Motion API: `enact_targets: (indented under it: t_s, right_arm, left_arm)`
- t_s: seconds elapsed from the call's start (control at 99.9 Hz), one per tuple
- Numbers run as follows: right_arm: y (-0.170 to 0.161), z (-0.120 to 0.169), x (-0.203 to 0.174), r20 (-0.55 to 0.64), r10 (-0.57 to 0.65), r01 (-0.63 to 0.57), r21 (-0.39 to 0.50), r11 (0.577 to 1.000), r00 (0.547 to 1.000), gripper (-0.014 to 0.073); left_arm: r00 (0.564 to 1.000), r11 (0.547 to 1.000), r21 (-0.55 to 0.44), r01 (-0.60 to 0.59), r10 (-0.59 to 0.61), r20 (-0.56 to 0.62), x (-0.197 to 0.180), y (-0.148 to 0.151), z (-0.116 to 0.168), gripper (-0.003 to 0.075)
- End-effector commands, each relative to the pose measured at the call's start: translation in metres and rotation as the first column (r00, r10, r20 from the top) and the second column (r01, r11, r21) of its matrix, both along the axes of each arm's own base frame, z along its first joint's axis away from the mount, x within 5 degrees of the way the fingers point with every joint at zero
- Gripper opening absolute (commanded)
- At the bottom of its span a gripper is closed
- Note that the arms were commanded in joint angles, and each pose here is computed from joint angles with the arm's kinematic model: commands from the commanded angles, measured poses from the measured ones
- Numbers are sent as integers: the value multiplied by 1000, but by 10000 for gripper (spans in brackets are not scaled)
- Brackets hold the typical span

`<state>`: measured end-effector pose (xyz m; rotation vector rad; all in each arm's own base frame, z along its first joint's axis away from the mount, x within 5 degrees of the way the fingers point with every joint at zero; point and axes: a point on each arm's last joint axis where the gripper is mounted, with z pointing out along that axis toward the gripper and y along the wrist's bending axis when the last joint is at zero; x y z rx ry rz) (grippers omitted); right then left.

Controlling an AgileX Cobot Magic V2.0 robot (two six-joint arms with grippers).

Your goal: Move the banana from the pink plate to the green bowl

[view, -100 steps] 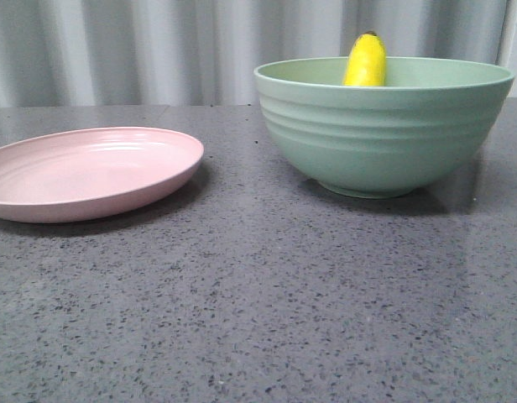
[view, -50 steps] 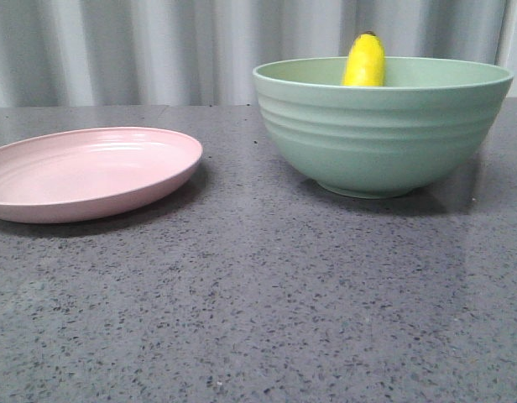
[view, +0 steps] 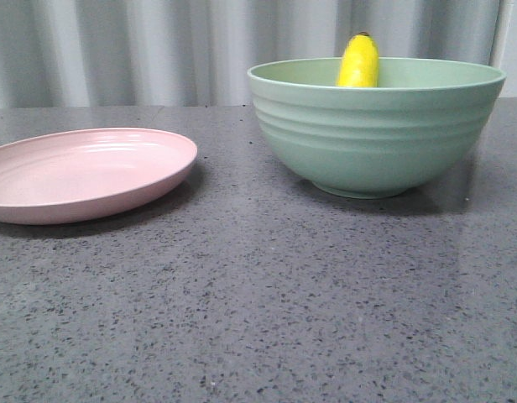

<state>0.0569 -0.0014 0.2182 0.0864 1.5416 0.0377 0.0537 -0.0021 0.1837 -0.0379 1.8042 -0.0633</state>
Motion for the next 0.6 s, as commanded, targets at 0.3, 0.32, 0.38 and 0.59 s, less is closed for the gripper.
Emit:
enact_targets:
  t_s: [0.3, 0.32, 0.38, 0.59]
  right_arm:
    - [-7, -30, -2, -100, -123, 114, -85, 990, 987, -80]
    - [-7, -31, -2, -112, -123, 113, -92, 989, 986, -80]
    - [-7, -35, -2, -158, -125, 109, -105, 988, 980, -80]
    - [-7, -43, -4, -240, -128, 102, -117, 988, 962, -79]
  left_arm:
    - [999, 1000, -18, -6, 6, 38, 0, 0, -4, -19]
    - [999, 1000, -18, -6, 6, 38, 0, 0, -4, -19]
    - [999, 1000, -18, -6, 6, 38, 0, 0, -4, -19]
    - [999, 1000, -18, -6, 6, 38, 0, 0, -4, -19]
